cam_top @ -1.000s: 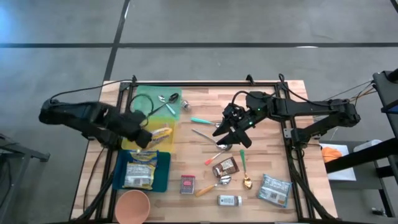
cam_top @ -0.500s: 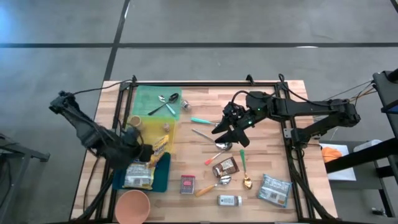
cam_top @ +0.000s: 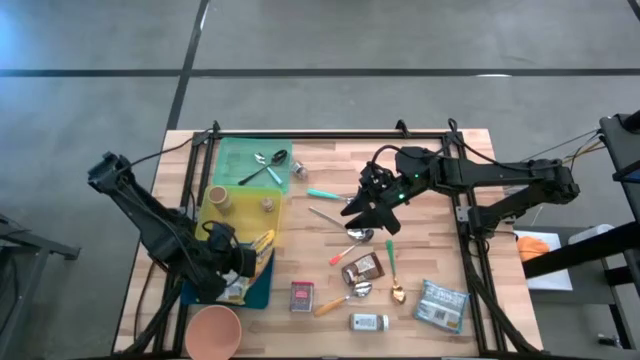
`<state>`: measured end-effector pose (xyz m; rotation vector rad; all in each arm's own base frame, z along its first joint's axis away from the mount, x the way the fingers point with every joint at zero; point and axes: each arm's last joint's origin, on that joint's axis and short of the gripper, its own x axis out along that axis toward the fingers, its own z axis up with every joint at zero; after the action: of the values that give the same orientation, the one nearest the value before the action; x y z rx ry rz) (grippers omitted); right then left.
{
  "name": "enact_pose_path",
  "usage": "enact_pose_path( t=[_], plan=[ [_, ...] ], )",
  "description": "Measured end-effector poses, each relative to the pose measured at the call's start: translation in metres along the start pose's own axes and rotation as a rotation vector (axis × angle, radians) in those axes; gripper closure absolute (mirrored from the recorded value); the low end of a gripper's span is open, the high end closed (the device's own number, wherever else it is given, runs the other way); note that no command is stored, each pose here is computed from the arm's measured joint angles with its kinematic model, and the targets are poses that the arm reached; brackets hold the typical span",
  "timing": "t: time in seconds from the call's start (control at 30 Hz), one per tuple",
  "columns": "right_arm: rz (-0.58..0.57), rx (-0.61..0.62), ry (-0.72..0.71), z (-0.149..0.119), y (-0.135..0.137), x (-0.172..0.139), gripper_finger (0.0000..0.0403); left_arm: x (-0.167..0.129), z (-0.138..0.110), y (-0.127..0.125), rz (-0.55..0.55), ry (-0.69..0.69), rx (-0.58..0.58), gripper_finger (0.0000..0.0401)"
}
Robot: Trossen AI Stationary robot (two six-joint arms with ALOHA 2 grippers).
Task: Pick & Place Food Item
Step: Put the yellow noodle pack into the blue bin
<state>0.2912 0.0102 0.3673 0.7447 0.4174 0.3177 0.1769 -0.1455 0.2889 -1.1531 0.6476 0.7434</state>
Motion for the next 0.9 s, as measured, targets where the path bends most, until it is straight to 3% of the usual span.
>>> enact_pose_path(
  t=[0.53, 0.9],
  plan=[
    [0.003, 0.115, 0.0, 0.0, 0.001, 0.0, 0.0124, 0.043, -0.043, 0.001, 0.118, -0.024, 0.048, 0.0401],
    [0.014, 0.13, 0.003, 0.0, 0.001, -0.001, 0.0124, 0.07, -0.068, 0.001, 0.183, 0.061, 0.053, 0.0401]
  ],
)
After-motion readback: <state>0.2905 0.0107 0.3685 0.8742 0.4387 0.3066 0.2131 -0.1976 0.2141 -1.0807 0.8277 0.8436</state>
